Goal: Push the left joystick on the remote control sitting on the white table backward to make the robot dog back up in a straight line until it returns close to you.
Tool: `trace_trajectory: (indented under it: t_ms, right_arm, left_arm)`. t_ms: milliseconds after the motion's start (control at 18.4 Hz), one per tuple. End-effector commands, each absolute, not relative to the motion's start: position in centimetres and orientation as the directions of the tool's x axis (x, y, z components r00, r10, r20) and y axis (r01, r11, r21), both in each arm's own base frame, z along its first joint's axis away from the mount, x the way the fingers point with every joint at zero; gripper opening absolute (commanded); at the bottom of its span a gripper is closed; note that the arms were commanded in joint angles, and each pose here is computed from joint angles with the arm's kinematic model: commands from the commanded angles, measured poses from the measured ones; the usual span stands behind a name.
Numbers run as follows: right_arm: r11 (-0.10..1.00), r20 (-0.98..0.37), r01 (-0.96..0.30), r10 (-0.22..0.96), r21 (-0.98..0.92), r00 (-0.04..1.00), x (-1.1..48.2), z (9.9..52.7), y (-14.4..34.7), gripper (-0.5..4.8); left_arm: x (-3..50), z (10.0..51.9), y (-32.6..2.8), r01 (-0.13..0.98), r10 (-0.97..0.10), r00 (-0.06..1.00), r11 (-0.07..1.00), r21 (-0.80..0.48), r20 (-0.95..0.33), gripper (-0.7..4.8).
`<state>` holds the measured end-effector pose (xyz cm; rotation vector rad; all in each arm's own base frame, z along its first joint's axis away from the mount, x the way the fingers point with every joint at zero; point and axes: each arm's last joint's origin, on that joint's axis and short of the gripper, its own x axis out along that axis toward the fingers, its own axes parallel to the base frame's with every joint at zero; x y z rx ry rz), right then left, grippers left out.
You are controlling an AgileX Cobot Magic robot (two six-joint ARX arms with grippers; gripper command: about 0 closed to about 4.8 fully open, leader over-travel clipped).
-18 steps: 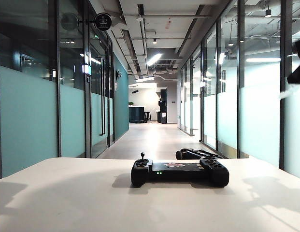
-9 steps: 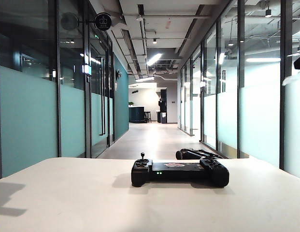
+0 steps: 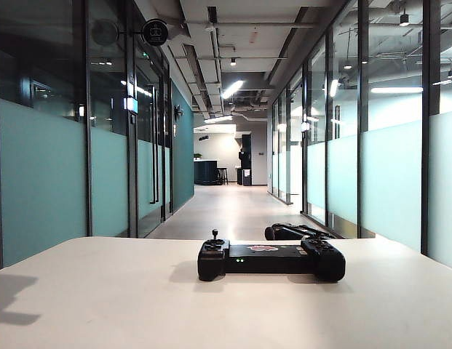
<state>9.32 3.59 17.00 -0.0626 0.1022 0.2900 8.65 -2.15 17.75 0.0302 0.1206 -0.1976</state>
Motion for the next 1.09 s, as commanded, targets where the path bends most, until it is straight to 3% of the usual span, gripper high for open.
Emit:
trace_trajectory:
  t_ms: [54, 544, 1087]
  right_arm:
    - [0.978, -0.048, -0.205, 0.203, -0.039, 0.978, 9.3, 16.1, 2.7, -0.06]
    - [0.997, 0.056, -0.066, 0.068, -0.031, 0.996, 9.7, 16.9, 1.1, -0.06]
    - [0.998, 0.047, -0.054, 0.056, -0.031, 0.997, 9.7, 16.8, 1.1, -0.06]
  left_arm:
    - [8.7, 17.9, -2.2, 0.199, -0.196, 0.974, 0.98, 0.018, -0.116, -0.05]
    - [8.7, 17.9, -2.2, 0.199, -0.196, 0.974, 0.98, 0.018, -0.116, -0.05]
    - [8.7, 17.9, -2.2, 0.199, -0.196, 0.974, 0.98, 0.018, -0.116, -0.05]
